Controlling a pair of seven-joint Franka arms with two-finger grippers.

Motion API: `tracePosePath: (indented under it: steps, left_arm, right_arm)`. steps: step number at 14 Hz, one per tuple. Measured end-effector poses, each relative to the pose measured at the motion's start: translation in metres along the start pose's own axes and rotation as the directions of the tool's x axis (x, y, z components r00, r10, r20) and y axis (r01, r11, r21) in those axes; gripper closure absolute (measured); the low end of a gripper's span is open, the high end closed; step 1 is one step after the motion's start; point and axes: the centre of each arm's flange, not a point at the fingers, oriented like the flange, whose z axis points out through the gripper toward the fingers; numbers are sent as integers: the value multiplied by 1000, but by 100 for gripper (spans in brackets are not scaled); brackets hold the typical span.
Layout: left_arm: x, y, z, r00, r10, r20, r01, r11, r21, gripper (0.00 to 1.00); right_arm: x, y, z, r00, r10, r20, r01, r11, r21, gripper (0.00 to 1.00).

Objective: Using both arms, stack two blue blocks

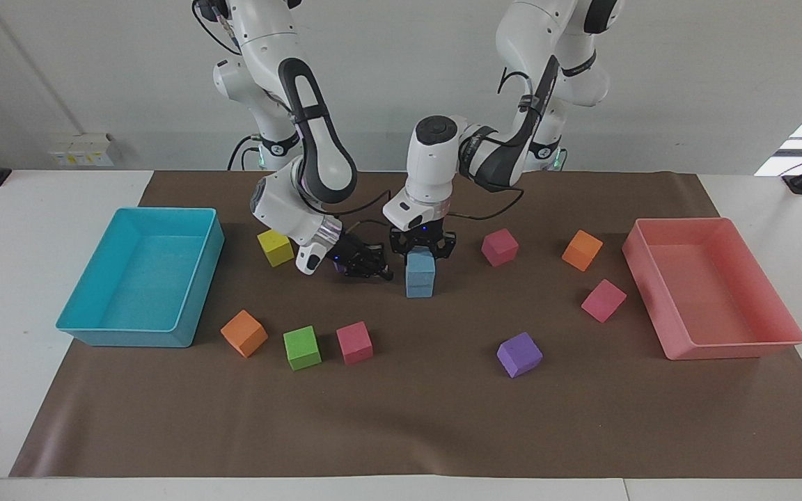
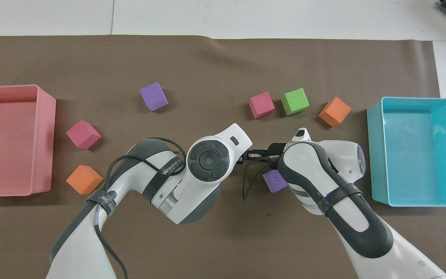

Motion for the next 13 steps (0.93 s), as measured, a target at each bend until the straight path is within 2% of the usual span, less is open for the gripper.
tracePosePath:
  steps: [13]
  left_arm:
    - [-5,2,4,1000,10,8,-10,1000,7,41]
  right_arm:
    - [0,0,0,1000,0,-1,0,1000,-1,99]
